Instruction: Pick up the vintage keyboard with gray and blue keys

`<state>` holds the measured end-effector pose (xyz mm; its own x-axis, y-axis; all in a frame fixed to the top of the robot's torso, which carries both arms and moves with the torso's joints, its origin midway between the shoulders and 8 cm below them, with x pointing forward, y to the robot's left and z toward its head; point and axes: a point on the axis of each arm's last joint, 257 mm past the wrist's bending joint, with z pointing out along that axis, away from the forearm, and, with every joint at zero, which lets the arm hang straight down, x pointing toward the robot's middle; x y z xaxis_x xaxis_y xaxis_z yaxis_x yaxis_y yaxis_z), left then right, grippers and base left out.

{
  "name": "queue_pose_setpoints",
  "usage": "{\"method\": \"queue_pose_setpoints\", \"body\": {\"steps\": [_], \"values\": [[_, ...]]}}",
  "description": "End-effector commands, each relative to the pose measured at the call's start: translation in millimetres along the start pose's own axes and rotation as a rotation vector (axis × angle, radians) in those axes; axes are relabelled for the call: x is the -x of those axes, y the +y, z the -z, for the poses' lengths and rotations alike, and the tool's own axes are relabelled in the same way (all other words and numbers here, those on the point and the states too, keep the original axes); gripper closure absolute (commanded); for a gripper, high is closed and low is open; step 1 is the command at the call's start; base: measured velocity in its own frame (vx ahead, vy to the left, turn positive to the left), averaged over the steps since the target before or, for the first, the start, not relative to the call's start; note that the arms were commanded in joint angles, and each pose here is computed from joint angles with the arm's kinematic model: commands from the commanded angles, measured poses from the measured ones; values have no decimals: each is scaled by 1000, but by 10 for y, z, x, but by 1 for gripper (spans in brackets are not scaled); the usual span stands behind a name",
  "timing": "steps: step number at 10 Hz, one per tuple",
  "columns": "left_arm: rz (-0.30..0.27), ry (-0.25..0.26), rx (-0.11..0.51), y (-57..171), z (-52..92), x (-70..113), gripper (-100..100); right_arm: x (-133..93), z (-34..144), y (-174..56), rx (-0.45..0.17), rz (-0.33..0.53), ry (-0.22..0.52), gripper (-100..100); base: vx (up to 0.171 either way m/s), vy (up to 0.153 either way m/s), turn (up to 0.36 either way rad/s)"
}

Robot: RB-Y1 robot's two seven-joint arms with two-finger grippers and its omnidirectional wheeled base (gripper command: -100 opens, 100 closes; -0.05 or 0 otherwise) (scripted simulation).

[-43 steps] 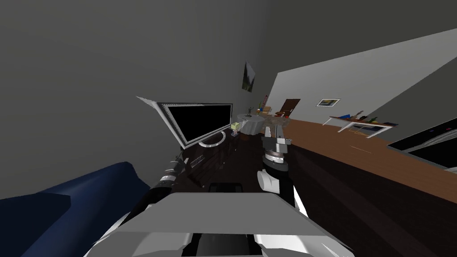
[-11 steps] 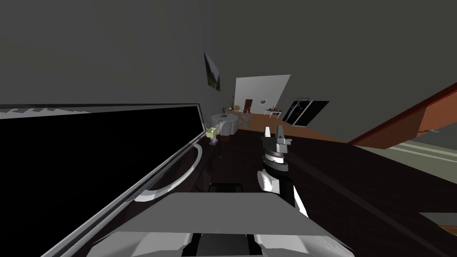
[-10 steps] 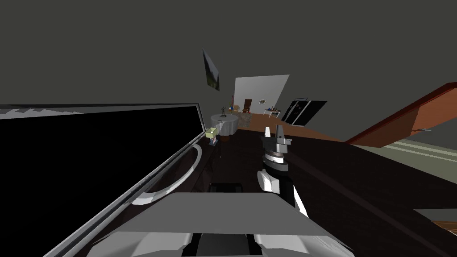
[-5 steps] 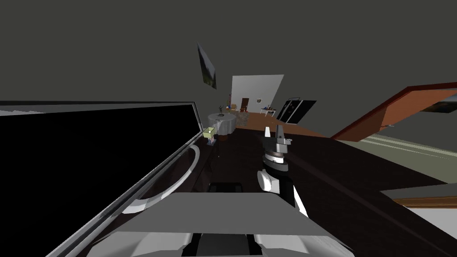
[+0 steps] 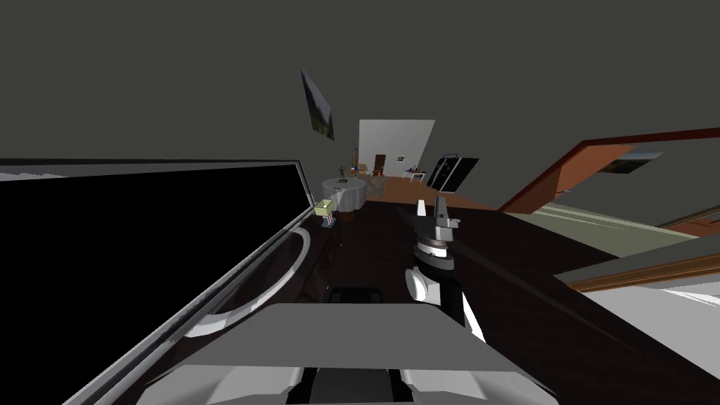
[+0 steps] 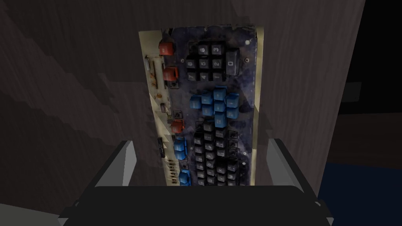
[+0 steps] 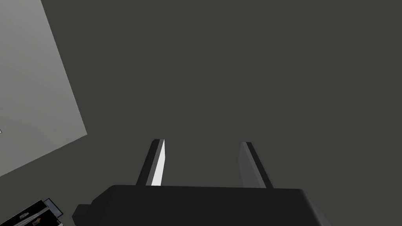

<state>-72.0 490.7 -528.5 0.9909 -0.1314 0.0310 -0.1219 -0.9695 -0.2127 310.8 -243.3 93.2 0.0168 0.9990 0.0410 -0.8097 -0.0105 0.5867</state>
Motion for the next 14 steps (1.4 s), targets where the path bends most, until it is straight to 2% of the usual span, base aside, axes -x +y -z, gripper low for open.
{"method": "queue_pose_setpoints", "body": {"steps": [1,2,3,7,8,9,14], "values": [[22,-4,1,-43,-48,-30,-100,0,0,0,0,0,0,0,-71,-38,-130],[13,-2,0,-29,-35,-21,-100,0,0,0,0,0,0,0,-30,-16,-26],[15,-2,0,-35,-38,-26,100,0,0,0,0,0,0,0,-5,-6,8],[16,-3,2,-23,-39,-21,100,0,0,0,0,0,0,0,0,0,0],[16,-3,2,-23,-39,-22,0,0,0,0,0,0,0,0,0,0,0],[-5,0,0,6,13,15,100,0,0,0,0,0,0,0,59,34,169],[-80,18,3,179,210,129,100,1,1,0,0,0,0,0,114,47,173]]}}
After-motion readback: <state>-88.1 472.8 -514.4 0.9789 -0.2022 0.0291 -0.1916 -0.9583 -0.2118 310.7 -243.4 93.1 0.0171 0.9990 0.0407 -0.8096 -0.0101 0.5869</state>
